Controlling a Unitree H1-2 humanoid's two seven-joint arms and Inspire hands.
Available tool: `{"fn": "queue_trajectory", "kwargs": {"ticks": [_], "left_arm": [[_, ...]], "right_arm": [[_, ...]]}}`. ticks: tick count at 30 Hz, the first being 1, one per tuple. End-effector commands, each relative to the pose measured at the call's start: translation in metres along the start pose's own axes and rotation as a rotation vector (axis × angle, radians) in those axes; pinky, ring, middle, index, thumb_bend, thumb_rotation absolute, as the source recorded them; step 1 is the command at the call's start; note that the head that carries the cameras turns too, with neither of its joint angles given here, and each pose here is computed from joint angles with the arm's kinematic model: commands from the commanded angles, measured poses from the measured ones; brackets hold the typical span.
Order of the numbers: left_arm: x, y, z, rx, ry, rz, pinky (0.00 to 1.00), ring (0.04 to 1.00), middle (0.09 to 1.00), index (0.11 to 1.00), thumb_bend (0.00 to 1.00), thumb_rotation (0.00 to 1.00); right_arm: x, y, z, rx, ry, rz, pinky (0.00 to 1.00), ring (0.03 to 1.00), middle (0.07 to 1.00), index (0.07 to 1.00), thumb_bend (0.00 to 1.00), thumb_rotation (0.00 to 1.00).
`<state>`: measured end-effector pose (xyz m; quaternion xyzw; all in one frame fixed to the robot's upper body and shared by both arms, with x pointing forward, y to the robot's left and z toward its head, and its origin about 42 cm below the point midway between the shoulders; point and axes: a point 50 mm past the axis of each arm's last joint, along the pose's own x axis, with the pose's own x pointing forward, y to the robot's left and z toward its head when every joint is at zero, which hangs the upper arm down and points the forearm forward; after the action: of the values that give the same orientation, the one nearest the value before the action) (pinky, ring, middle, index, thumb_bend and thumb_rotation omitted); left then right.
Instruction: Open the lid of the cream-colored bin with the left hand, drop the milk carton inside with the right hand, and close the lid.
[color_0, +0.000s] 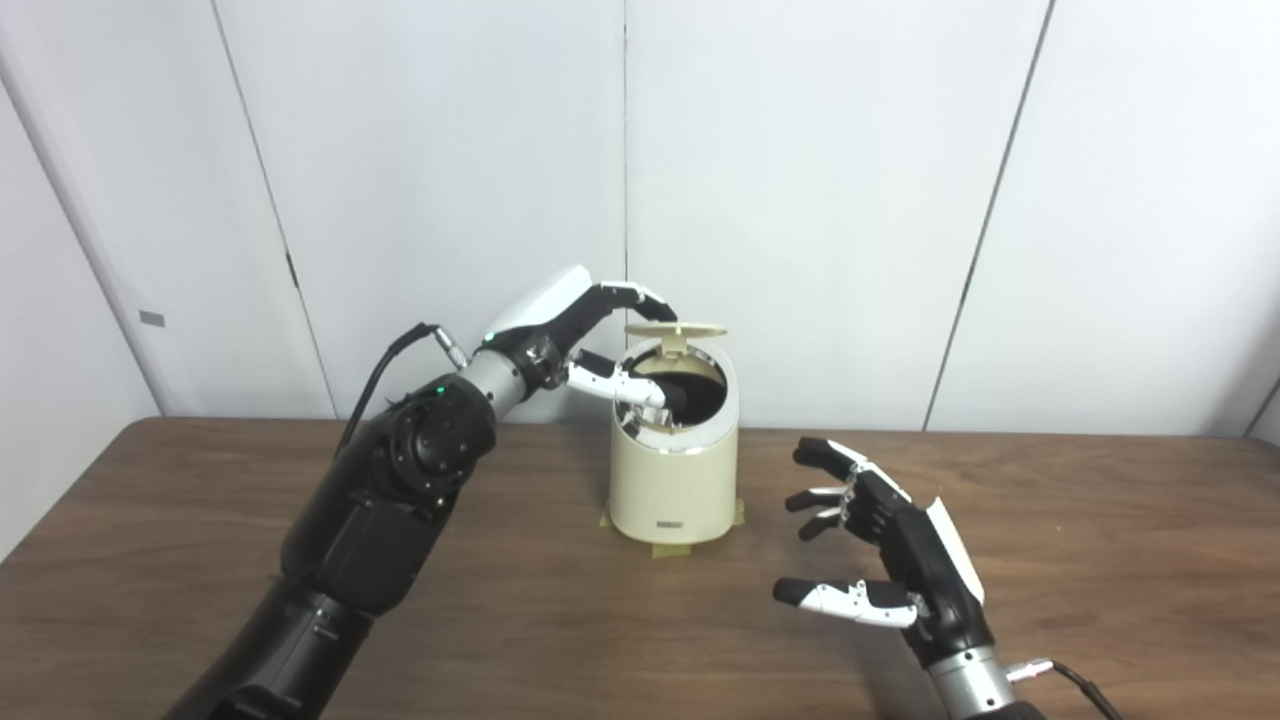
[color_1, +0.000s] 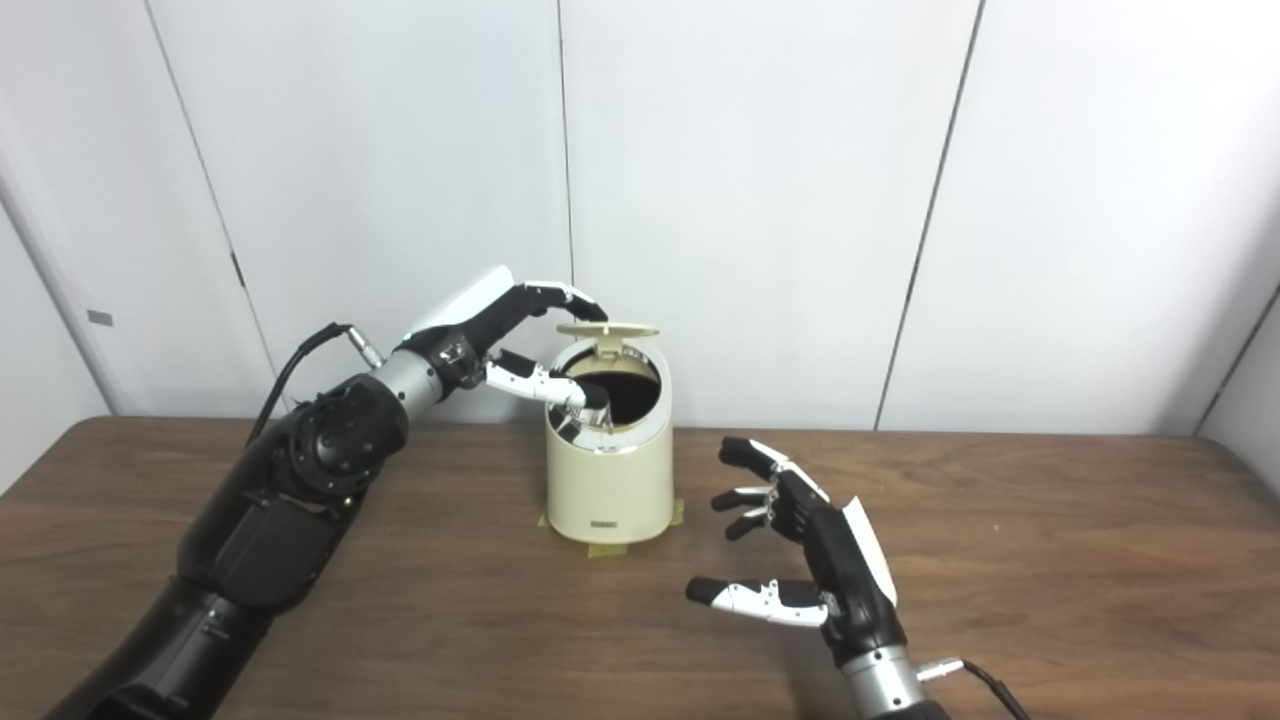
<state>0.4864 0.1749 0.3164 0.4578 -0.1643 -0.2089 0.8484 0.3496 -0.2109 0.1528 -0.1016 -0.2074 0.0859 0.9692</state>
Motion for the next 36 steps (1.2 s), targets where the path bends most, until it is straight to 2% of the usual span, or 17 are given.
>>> {"fn": "queue_trajectory", "kwargs": {"ticks": [1,10,17,29,33,36], "left_arm": [[0.005,0.029,0.018,0.058,-0.08,0.038,0.94,0.937,0.791,0.715,0.91,0.41],[-0.004,0.034,0.018,0.082,-0.071,0.001,0.97,0.978,0.818,0.73,0.92,0.42],[-0.009,0.032,0.019,0.127,-0.106,-0.034,1.0,0.991,0.816,0.743,0.89,0.4],[-0.018,0.003,0.013,0.146,-0.142,-0.076,1.0,0.944,0.762,0.732,0.92,0.41],[-0.021,-0.008,0.008,0.217,-0.161,-0.098,1.0,0.946,0.753,0.735,0.9,0.44],[-0.024,-0.015,0.005,0.293,-0.183,-0.095,1.0,0.94,0.741,0.726,0.9,0.42]], "right_arm": [[0.016,-0.002,0.015,-0.005,-0.083,-0.011,0.49,0.645,0.815,0.806,0.76,0.25],[0.018,0.003,0.013,0.001,-0.074,-0.011,0.5,0.652,0.823,0.806,0.75,0.2],[0.019,0.005,0.013,0.005,-0.073,-0.009,0.49,0.658,0.824,0.807,0.76,0.24],[0.021,0.01,0.018,0.027,-0.061,-0.015,0.46,0.654,0.798,0.804,0.78,0.24],[0.021,0.01,0.021,0.006,-0.067,-0.018,0.47,0.648,0.794,0.803,0.77,0.25],[0.021,0.01,0.022,0.013,-0.072,-0.02,0.46,0.646,0.796,0.806,0.77,0.24]]}}
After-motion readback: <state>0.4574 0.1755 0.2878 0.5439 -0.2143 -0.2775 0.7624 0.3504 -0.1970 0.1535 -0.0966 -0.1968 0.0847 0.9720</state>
